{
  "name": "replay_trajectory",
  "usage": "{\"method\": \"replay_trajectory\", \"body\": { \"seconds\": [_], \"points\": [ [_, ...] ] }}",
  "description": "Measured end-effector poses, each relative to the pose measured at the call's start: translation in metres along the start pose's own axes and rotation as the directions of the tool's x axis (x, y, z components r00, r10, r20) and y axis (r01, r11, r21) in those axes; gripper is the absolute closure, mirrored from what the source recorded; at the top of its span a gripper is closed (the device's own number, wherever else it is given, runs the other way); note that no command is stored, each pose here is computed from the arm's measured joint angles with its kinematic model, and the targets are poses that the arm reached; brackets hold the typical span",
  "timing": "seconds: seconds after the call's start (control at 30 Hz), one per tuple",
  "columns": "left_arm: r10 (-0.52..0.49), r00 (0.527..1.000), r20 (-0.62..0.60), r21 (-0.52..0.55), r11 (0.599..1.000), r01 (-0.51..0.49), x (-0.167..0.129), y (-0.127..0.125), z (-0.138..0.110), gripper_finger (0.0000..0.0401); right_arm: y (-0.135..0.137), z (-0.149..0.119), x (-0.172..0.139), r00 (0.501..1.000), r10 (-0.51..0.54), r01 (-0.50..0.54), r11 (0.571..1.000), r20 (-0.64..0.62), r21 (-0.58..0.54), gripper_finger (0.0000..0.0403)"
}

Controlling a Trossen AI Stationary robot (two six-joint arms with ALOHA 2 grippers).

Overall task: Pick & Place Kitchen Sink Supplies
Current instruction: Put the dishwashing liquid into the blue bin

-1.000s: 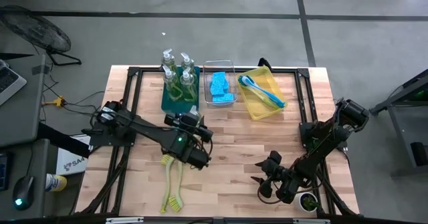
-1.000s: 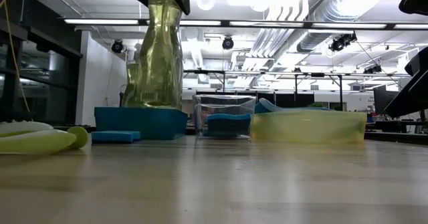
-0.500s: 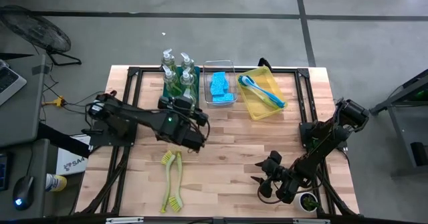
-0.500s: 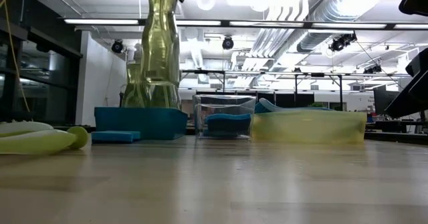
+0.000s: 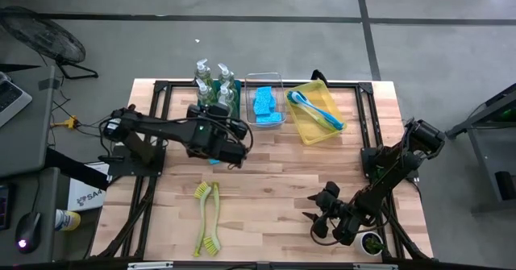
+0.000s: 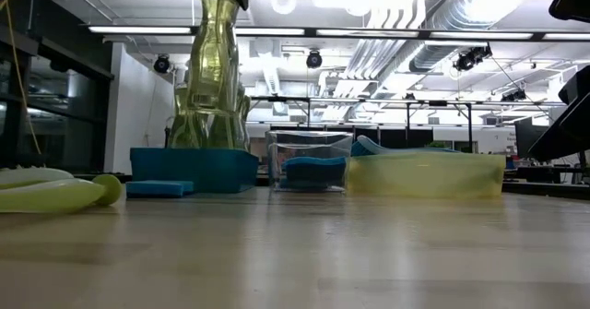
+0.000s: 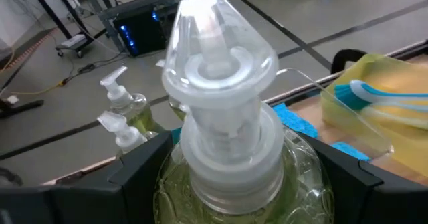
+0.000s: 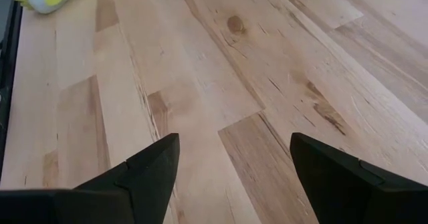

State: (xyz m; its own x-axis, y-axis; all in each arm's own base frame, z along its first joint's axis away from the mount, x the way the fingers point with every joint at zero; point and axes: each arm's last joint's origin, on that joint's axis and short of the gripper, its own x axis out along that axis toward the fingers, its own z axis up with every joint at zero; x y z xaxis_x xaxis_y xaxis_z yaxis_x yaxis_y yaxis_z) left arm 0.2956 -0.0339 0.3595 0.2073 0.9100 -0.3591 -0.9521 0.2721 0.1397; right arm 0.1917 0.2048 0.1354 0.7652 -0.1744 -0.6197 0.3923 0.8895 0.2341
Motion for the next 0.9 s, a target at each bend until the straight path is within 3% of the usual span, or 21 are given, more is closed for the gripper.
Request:
{"method": "replay_trajectory", "body": {
  "seconds": [0.23, 0.9],
  "points": [
    [0.056, 0.998, 0.0, -0.019, 0.998, -0.056, 0.016, 0.003, 0.004, 0.0122, 0.0, 0.0, 0.0, 1.0, 0.003, -0.003, 1.0, 0.001, 0.003, 0.0124],
    [0.213, 0.977, -0.001, -0.041, 0.976, -0.213, 0.059, 0.011, -0.025, 0.0122, 0.001, 0.0, 0.0, 1.0, 0.005, -0.005, 1.0, 0.001, 0.031, 0.0124]
  ]
}}
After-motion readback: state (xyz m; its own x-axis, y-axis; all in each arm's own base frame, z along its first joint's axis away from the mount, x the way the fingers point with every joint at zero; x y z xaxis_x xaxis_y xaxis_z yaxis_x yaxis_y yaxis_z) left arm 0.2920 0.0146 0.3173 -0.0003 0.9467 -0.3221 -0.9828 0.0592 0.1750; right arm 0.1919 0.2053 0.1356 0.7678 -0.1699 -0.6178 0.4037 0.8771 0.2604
